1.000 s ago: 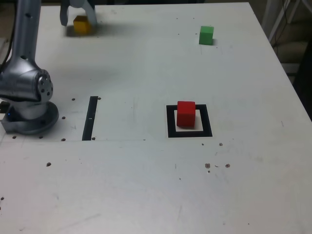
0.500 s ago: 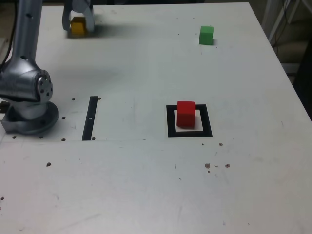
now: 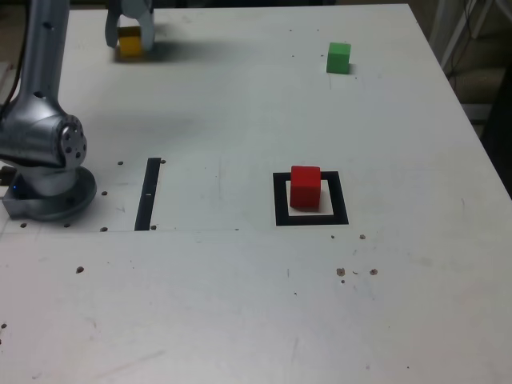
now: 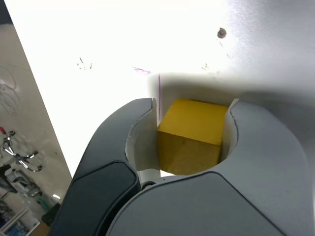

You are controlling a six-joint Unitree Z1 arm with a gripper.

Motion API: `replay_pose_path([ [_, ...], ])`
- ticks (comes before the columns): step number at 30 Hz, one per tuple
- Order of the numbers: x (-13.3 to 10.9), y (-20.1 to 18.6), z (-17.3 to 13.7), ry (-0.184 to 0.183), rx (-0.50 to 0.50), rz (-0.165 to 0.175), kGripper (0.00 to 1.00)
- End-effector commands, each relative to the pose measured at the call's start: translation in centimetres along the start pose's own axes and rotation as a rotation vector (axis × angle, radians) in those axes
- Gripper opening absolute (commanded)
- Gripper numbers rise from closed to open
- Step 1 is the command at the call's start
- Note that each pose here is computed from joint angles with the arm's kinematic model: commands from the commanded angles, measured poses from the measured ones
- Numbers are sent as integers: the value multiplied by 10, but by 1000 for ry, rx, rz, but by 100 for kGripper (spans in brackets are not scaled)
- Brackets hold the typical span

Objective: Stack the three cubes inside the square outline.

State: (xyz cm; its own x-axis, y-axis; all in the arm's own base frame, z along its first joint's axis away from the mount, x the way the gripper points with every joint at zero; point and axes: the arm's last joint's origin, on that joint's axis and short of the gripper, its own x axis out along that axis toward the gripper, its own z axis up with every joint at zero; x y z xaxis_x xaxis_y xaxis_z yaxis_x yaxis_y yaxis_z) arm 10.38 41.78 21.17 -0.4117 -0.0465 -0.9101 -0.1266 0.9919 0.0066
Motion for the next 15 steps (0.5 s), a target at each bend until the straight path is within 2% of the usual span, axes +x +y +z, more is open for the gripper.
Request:
replay_pose_path([
  [1,-5,-4,0,-9,4,4,29],
  [8,-10,-17,9,-45,17,-9,29],
  [15,-35,-47,24,-99,44,7,29],
])
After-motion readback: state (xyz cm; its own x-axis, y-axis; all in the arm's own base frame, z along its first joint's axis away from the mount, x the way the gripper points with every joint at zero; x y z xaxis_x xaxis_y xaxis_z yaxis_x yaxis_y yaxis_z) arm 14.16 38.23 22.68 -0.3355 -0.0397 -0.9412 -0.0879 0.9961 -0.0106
